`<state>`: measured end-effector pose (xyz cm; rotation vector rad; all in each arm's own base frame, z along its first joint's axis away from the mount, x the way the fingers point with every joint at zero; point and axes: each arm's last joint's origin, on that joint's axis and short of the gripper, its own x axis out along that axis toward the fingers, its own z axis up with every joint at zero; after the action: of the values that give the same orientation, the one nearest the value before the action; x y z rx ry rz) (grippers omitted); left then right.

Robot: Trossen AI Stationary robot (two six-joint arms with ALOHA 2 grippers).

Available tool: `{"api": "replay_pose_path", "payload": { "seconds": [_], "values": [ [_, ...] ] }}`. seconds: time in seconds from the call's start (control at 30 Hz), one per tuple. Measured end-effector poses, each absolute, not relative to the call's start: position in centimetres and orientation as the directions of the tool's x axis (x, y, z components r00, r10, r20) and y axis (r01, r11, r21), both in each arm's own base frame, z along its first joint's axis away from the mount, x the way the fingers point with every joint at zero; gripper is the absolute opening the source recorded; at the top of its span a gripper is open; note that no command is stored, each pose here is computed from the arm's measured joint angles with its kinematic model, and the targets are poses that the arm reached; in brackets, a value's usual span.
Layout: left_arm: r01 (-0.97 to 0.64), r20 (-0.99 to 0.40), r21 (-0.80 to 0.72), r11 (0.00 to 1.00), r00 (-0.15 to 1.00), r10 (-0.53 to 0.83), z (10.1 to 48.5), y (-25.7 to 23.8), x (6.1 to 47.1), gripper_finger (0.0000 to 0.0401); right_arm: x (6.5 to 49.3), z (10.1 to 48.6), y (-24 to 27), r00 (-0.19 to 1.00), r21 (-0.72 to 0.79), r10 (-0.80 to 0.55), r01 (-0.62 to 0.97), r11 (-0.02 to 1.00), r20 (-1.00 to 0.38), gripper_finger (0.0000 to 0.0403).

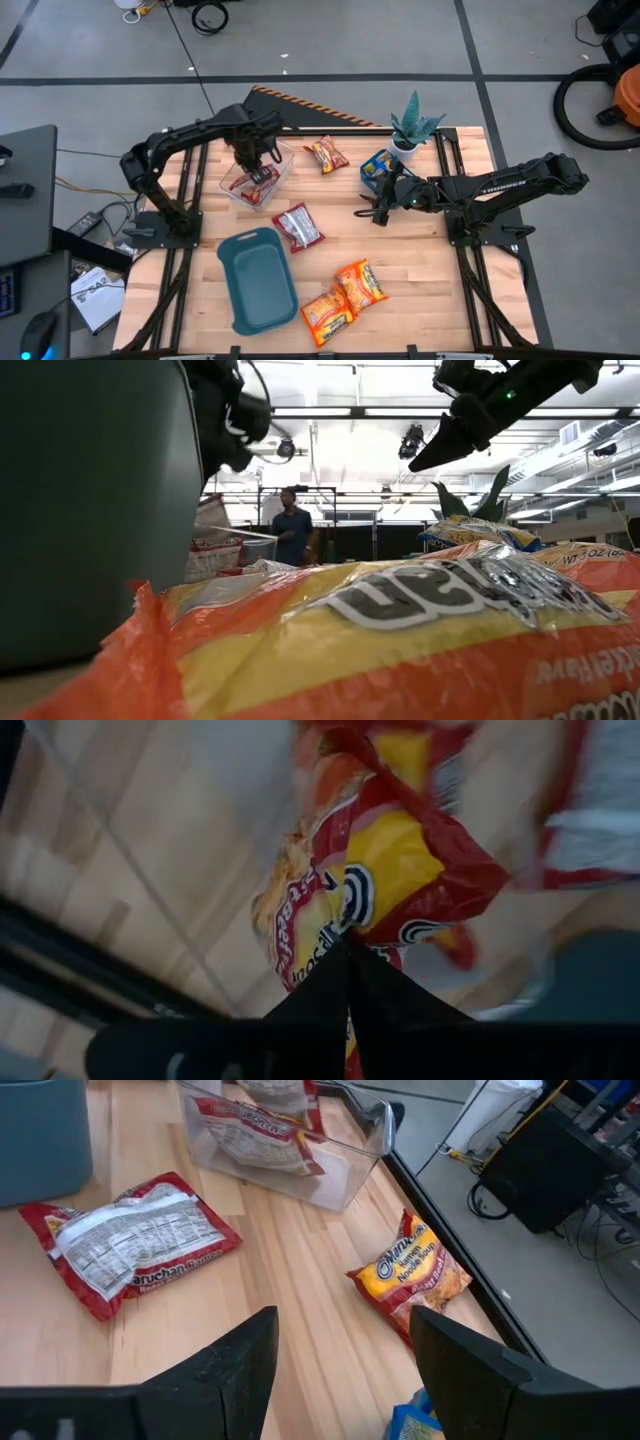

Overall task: Sort Maruchan noodles
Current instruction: Put the red noodle pack into the transparent bin

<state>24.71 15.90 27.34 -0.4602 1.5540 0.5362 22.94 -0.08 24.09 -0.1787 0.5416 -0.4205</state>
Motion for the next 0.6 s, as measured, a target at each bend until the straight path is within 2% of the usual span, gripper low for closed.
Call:
{"api": "replay_pose_path", "payload": {
  "seconds": [0.13, 0.33, 0.43, 0.6],
  "values": [
    [-0.585, -0.989, 0.135, 0.8, -0.13, 0.071, 26.3, 15.9, 24.2, 0.0039, 23.0, 24.1, 0.0, 0.781, -0.266, -0.419, 0.328, 0.906, -0.464, 0.0228],
    [-0.536, -0.987, 0.16, 0.829, -0.112, 0.119, 27.4, 15.3, 24.9, 0.0131, 23.0, 24.1, 0.0, 0.787, -0.257, -0.408, 0.321, 0.911, -0.462, 0.0214],
    [-0.497, -0.976, 0.207, 0.843, -0.046, 0.212, 29.5, 15.4, 25.7, 0.0171, 23.0, 24.2, -0.1, 0.788, -0.265, -0.413, 0.323, 0.909, -0.457, 0.0208],
    [-0.44, -0.915, 0.235, 0.867, 0.2, 0.349, 31.5, 15.6, 28.5, 0.0197, 23.1, 24.2, -0.3, 0.788, -0.268, -0.419, 0.328, 0.906, -0.451, 0.0204]
  ]
}}
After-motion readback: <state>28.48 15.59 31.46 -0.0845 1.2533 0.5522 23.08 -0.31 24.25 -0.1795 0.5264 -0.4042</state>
